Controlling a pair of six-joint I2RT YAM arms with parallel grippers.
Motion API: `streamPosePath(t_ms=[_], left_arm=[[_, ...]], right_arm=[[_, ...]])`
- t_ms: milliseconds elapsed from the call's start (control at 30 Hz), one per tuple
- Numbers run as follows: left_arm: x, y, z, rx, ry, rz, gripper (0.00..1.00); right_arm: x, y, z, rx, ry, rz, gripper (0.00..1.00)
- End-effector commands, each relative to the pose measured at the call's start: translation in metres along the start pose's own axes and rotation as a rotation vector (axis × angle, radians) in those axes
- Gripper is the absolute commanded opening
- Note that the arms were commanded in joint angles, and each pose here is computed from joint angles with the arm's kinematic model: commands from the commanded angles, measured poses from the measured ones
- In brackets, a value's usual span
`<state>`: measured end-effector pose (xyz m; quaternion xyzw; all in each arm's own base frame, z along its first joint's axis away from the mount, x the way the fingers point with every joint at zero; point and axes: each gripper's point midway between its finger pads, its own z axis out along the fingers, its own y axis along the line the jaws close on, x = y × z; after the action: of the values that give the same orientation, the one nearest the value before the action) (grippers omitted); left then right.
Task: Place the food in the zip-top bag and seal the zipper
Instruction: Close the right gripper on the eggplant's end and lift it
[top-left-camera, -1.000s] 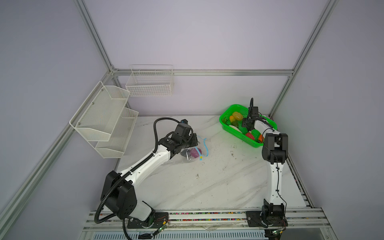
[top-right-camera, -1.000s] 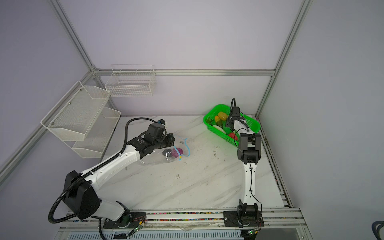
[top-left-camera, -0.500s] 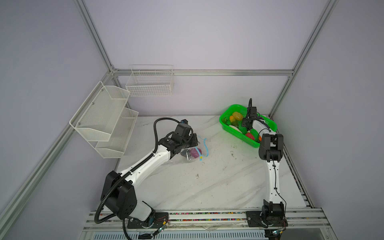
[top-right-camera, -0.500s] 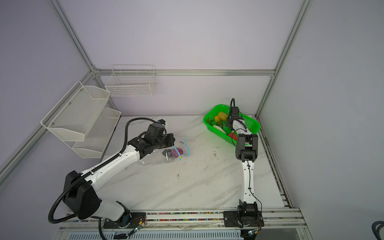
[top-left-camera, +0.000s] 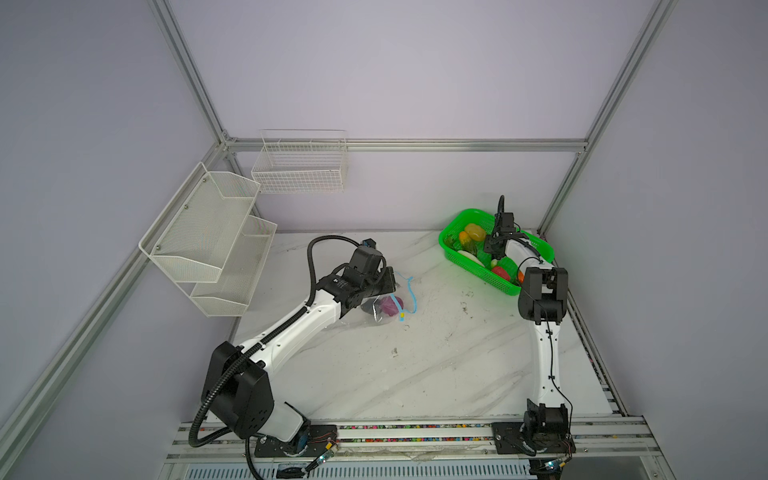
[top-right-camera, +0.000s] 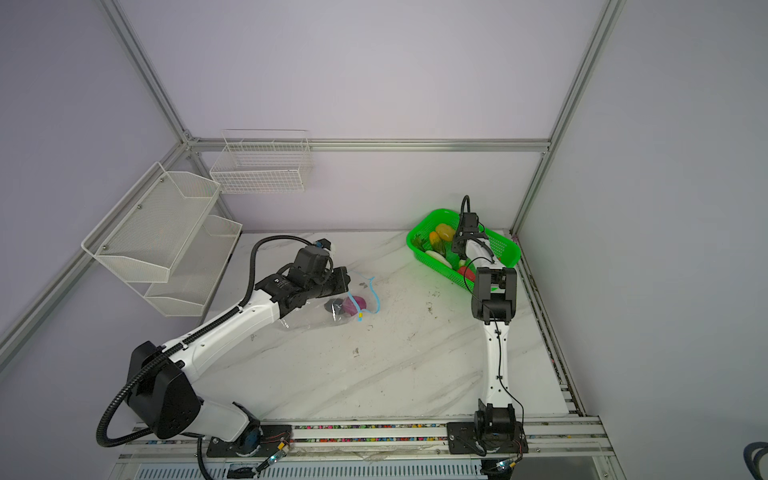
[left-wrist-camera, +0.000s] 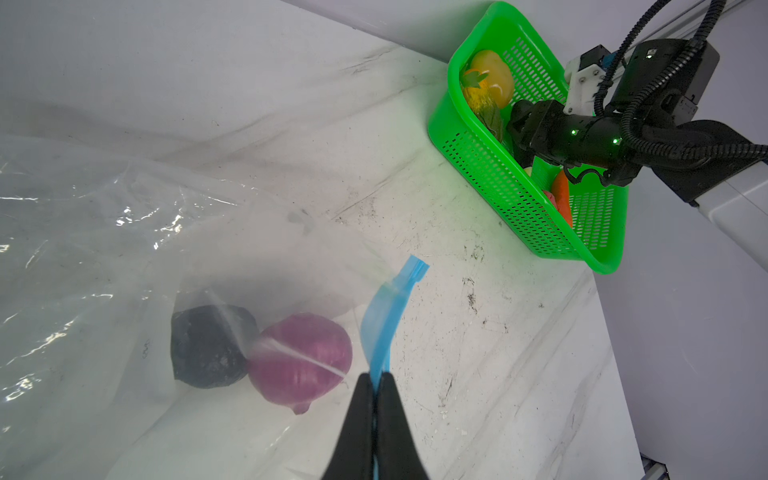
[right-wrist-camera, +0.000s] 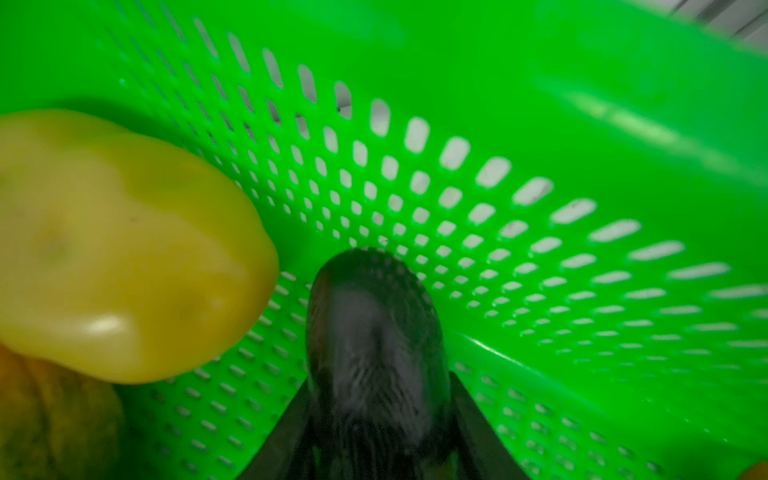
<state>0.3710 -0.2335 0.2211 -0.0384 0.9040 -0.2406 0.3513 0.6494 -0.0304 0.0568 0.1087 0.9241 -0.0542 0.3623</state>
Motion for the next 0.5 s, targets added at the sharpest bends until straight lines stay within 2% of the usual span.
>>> streamPosePath(t_ms=[0, 333, 467], left_arm=[[-0.009, -0.008, -0.006, 0.044, -0.039, -0.003, 0.0], [-0.008, -0.009, -0.008, 0.05, -0.039, -0.004, 0.0], [-0.008, -0.011, -0.007, 0.054, -0.035, -0.001, 0.0]], right_arm=[[-0.038, -0.004, -0.042, -0.006, -0.076, 0.026, 0.43], [-0.054, -0.004, -0.084, -0.041, -0.122, 0.056, 0.42], [-0.052, 0.007, -0.11, -0.133, -0.122, 0.069, 0.42]])
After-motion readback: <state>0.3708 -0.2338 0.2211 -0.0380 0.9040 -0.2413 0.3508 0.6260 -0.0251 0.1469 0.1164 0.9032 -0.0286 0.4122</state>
